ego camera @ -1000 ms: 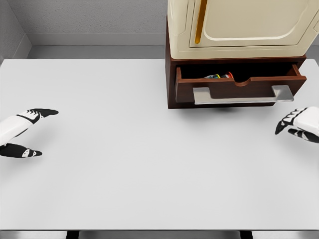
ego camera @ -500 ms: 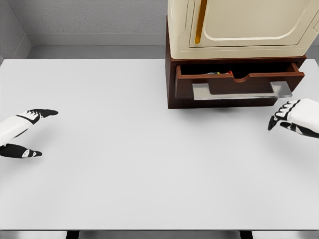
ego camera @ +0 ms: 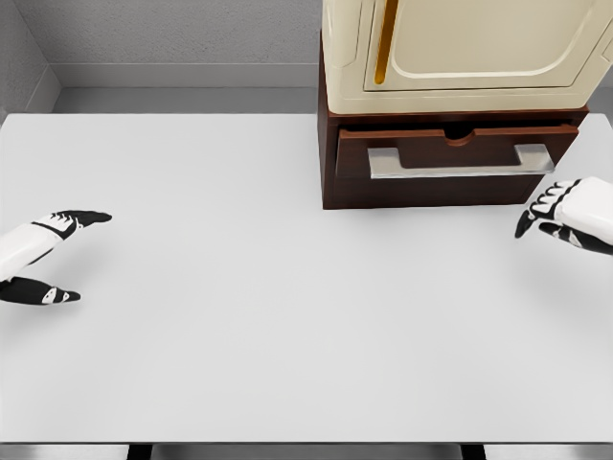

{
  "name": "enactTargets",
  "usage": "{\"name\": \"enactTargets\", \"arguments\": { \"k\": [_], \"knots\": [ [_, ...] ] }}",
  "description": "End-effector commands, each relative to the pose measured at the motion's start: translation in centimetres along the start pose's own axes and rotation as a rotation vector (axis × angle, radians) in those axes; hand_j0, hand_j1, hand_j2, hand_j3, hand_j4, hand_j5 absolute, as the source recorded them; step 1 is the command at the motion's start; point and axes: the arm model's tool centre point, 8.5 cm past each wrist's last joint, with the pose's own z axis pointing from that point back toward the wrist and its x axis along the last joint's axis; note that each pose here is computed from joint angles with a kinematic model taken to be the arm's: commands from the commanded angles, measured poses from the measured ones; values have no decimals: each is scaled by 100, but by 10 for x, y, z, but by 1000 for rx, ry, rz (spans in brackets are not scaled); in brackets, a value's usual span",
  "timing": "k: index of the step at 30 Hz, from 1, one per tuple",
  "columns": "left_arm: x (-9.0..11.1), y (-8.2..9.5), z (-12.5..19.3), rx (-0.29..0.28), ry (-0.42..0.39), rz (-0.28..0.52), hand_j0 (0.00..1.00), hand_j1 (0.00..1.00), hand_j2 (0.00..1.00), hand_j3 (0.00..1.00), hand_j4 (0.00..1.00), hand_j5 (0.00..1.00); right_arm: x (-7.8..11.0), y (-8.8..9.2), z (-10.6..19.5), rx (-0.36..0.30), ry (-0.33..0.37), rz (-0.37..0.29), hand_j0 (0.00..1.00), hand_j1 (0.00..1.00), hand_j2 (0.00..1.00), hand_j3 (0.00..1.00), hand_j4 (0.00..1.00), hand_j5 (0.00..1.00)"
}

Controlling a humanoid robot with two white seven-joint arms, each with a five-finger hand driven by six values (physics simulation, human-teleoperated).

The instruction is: Put the switch into the drawer with left arm, and close the drawer with right arm

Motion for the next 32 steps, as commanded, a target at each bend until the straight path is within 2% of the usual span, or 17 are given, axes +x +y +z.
{"name": "enactTargets", "arguments": {
  "k": [1, 11, 15, 18, 25, 29, 32],
  "knots": [
    [0, 1, 0, 5, -2, 4, 100, 100, 100, 100, 100, 100, 1, 2, -4, -21, -2, -11, 49, 49, 49, 49, 49, 49],
    [0, 1, 0, 5, -2, 6, 100, 100, 100, 100, 100, 100, -3, 4, -14, -43, 8, -15, 48, 48, 48, 48, 48, 48],
    [0, 1, 0, 5, 0, 5, 100, 100, 100, 100, 100, 100, -8, -9, -17, -77, 13, 4, 48, 48, 48, 48, 48, 48],
    [0, 1, 0, 5, -2, 6, 100, 100, 100, 100, 100, 100, -12, -5, -20, -87, 23, -11, 48, 48, 48, 48, 48, 48],
    [0, -2, 2, 2, 0, 16, 100, 100, 100, 100, 100, 100, -18, 11, -36, -68, 33, -30, 48, 48, 48, 48, 48, 48],
    [-1, -2, 3, 3, 2, 17, 100, 100, 100, 100, 100, 100, -19, 12, -40, -81, 34, -38, 49, 49, 49, 49, 49, 49],
    [0, -3, 2, 1, 0, 17, 100, 100, 100, 100, 100, 100, -25, 7, -24, -37, 58, -6, 49, 49, 49, 49, 49, 49]
  ]
}}
